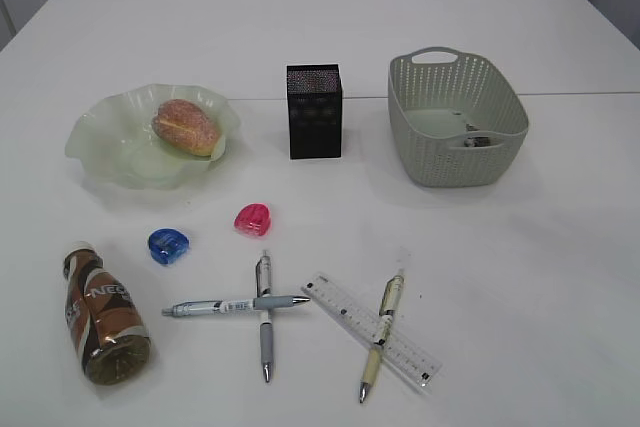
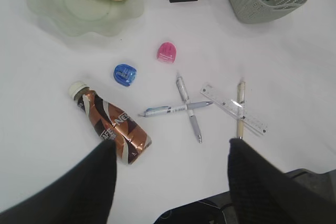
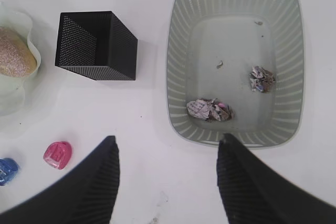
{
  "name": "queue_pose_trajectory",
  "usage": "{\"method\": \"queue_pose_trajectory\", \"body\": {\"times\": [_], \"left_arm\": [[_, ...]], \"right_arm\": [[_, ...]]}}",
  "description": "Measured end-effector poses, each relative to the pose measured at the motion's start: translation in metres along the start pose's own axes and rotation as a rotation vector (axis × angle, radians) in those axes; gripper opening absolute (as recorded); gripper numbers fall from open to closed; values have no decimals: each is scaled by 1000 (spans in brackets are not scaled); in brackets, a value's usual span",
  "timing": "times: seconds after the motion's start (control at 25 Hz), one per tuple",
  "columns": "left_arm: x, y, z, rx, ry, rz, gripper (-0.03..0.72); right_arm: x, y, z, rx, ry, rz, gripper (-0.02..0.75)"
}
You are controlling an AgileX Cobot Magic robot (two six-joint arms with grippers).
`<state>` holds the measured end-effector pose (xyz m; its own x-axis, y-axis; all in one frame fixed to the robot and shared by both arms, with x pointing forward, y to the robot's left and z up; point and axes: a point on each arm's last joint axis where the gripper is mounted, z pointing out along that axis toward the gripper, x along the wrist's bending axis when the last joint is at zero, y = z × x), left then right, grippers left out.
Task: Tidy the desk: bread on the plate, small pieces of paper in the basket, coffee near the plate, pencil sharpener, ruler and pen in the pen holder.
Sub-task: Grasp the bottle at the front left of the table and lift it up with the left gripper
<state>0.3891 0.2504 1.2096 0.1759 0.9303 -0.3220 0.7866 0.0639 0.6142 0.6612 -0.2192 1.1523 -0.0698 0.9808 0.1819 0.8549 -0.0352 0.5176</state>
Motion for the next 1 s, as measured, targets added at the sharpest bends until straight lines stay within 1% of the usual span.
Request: {"method": "queue_pose_trajectory", "body": {"times": [0.32, 0.44, 0.56, 0.76, 0.88, 1.0], "left_arm": [[1, 2, 5, 13, 10, -89, 488], [5, 2, 21, 70, 23, -139, 488], [7, -2, 46, 163, 40, -202, 488], [12, -11, 92, 318, 140, -269, 484], [20, -11, 116, 374, 223, -296, 482], [26, -10, 135, 411, 281, -312, 482]], "right_arm": [[2, 0, 0, 3, 21, 7, 435], [2, 0, 0, 3, 23, 8, 435], [2, 0, 0, 3, 23, 8, 435], [2, 0, -2, -1, 24, 7, 435], [3, 0, -2, -1, 26, 8, 435], [3, 0, -2, 0, 35, 11, 435]]}}
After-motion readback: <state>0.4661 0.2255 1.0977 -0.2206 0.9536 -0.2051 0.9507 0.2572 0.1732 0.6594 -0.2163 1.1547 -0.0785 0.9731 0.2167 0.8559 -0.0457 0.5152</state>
